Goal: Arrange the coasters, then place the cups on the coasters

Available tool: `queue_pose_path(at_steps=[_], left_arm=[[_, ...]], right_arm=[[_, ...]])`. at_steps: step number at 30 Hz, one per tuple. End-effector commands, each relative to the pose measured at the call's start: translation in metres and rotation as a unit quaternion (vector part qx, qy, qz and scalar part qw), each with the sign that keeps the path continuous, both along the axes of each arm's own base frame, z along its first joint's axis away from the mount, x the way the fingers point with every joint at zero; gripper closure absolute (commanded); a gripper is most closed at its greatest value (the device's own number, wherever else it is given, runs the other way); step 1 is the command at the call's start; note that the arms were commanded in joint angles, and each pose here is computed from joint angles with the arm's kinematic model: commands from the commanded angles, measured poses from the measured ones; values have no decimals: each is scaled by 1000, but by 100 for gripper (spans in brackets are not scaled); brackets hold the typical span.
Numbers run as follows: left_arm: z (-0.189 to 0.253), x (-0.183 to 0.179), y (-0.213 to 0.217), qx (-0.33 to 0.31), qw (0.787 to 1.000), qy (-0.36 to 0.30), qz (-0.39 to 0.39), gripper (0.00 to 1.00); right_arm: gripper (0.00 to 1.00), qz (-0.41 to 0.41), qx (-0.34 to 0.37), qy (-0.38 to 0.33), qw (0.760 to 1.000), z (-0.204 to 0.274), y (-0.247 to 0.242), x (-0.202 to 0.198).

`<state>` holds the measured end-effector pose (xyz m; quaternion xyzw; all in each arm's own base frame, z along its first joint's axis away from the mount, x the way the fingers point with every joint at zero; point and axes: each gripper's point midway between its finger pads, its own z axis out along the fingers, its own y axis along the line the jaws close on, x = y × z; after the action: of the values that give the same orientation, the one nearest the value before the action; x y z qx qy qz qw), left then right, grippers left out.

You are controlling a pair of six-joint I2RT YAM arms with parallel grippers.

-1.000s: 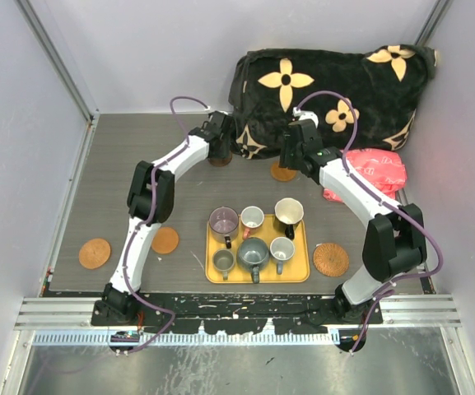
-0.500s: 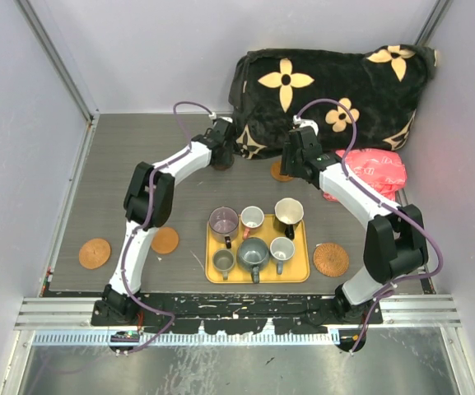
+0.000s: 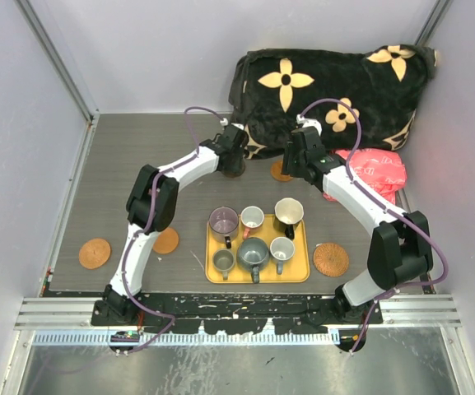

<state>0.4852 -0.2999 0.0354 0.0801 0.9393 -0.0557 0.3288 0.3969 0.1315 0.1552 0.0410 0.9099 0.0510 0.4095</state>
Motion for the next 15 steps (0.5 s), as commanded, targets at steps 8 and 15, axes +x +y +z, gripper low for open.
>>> queue_pose_path(at_steps=[8,15], left_arm=[[-18,-53,-6,4,996,81,-28,60],[-20,-56,-3,10,996,82,-27,59]], right_arm=[[50,-7,19,-29,999,19,2,0],[50,-9,20,-26,999,16,2,-2]])
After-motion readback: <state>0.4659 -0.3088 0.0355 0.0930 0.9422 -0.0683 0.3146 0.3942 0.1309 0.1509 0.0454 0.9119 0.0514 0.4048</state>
